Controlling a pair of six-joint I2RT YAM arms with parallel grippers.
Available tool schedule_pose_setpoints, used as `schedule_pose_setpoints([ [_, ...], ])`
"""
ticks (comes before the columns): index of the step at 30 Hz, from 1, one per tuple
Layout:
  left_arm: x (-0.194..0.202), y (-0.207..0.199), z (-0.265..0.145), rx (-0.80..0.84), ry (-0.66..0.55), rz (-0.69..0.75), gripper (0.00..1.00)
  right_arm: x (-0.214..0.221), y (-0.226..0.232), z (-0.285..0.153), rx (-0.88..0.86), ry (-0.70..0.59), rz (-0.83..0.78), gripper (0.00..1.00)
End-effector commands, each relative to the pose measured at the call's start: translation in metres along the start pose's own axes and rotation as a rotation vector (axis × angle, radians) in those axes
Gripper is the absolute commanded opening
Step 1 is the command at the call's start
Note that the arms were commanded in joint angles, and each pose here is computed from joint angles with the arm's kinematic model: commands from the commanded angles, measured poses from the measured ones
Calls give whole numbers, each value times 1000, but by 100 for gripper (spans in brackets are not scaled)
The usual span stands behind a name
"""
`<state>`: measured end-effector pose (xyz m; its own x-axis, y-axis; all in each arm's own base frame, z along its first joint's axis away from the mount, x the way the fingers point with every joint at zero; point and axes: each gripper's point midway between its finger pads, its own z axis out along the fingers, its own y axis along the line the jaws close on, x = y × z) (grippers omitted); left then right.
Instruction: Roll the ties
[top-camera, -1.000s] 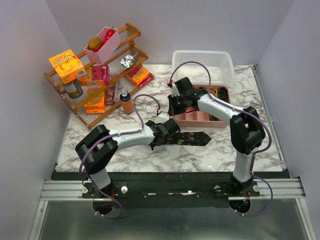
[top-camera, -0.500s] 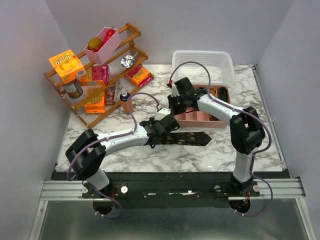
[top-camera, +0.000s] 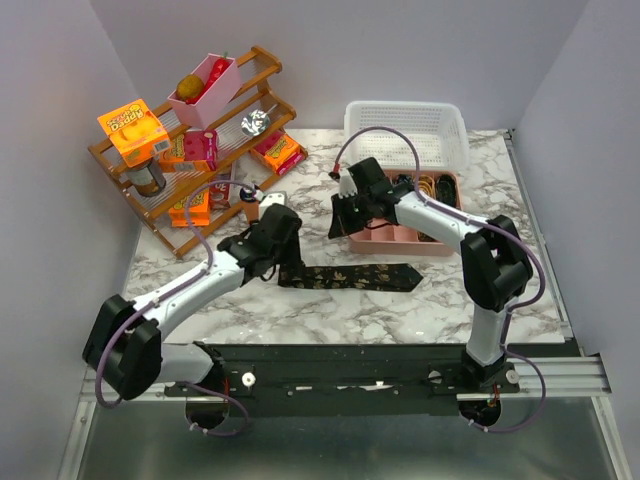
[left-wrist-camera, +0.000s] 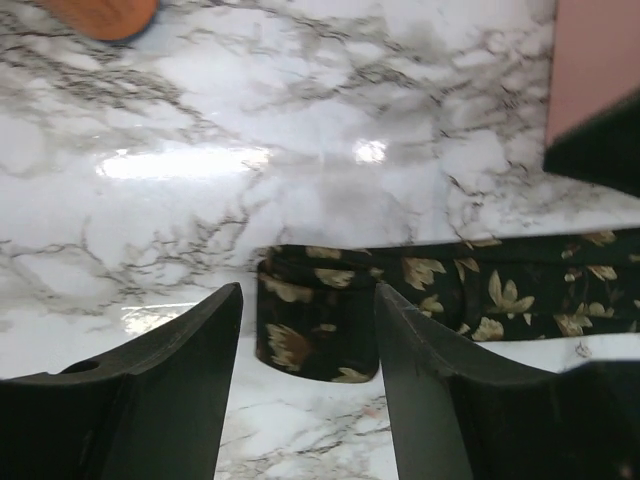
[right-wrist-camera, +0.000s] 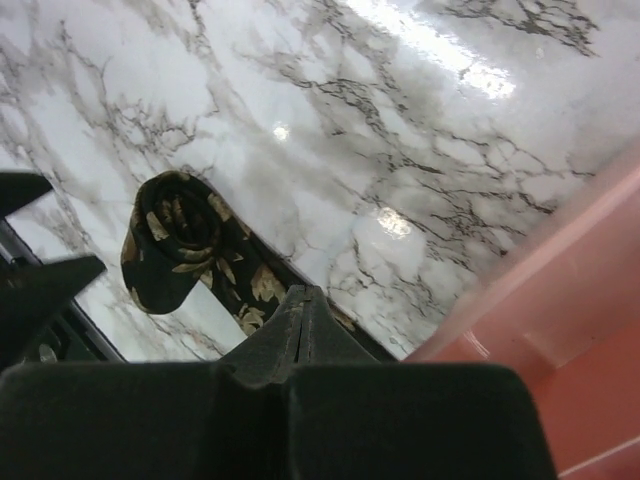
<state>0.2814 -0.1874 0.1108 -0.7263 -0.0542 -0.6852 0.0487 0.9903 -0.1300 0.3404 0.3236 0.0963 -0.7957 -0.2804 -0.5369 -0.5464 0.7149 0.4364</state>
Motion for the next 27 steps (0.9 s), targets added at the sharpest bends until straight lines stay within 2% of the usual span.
schedule_pose_setpoints([
  [1, -1, 9, -2, 115, 11, -117, 69, -6, 42, -4, -118, -24, -74, 1],
  [7, 2, 32, 3, 177, 27, -255, 72, 2, 82, 11, -202, 17, -135, 1],
  [9, 0, 26, 1, 258, 35, -296, 72, 7, 94, 18, -232, 37, -155, 1],
  [15, 9, 35, 10, 351, 74, -391, 75, 23, 115, 30, -280, 84, -210, 1],
  [19, 17, 40, 16, 379, 94, -437, 76, 34, 112, 41, -270, 123, -211, 1],
  [27, 28, 46, 24, 374, 117, -442, 76, 50, 85, 61, -166, 166, -207, 1],
])
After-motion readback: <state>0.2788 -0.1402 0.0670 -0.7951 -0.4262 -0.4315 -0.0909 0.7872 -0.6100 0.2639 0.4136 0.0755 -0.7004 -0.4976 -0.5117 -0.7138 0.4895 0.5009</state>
